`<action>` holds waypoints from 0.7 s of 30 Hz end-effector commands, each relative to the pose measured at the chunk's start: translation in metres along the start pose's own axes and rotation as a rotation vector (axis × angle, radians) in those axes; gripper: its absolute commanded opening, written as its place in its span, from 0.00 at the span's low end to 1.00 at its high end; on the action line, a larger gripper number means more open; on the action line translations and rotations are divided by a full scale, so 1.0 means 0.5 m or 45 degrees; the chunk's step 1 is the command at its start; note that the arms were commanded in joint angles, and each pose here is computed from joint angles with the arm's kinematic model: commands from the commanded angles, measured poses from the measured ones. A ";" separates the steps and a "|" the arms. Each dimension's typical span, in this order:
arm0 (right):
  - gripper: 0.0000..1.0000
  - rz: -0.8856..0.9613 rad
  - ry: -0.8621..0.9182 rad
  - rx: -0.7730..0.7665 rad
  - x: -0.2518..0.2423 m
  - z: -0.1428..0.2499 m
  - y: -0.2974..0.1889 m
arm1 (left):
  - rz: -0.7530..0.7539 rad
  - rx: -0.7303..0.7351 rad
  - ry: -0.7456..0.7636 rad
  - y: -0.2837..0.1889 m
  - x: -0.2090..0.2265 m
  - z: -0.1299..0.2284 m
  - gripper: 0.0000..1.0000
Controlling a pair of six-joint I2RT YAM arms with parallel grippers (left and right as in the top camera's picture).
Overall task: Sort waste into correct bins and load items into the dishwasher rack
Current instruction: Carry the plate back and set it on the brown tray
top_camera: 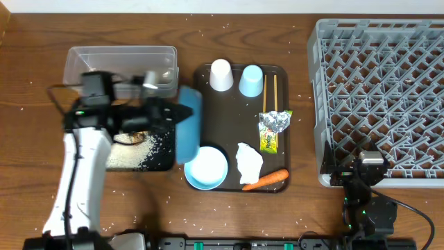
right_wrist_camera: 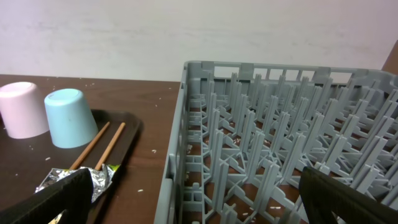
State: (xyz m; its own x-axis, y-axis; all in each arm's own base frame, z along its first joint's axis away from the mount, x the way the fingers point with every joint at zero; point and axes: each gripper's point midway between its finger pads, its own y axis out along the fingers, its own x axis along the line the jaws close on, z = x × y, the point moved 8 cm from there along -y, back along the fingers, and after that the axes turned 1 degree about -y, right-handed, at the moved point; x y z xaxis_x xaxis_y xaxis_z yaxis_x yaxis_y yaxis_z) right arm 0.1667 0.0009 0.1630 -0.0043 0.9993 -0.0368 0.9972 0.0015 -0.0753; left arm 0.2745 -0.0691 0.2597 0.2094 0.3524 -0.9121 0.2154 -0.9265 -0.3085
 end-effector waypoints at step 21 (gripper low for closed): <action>0.99 -0.003 -0.011 -0.001 0.001 0.001 -0.001 | -0.950 -0.082 0.627 0.329 0.007 0.041 0.06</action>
State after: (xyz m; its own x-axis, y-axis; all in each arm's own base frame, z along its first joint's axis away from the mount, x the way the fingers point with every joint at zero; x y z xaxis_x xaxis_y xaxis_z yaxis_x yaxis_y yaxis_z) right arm 0.1667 0.0009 0.1630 -0.0043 0.9993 -0.0368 0.9972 0.0015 -0.0753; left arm 0.2821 -0.2202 0.2083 0.4083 0.8556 -0.3182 0.4641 -0.4947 -0.7347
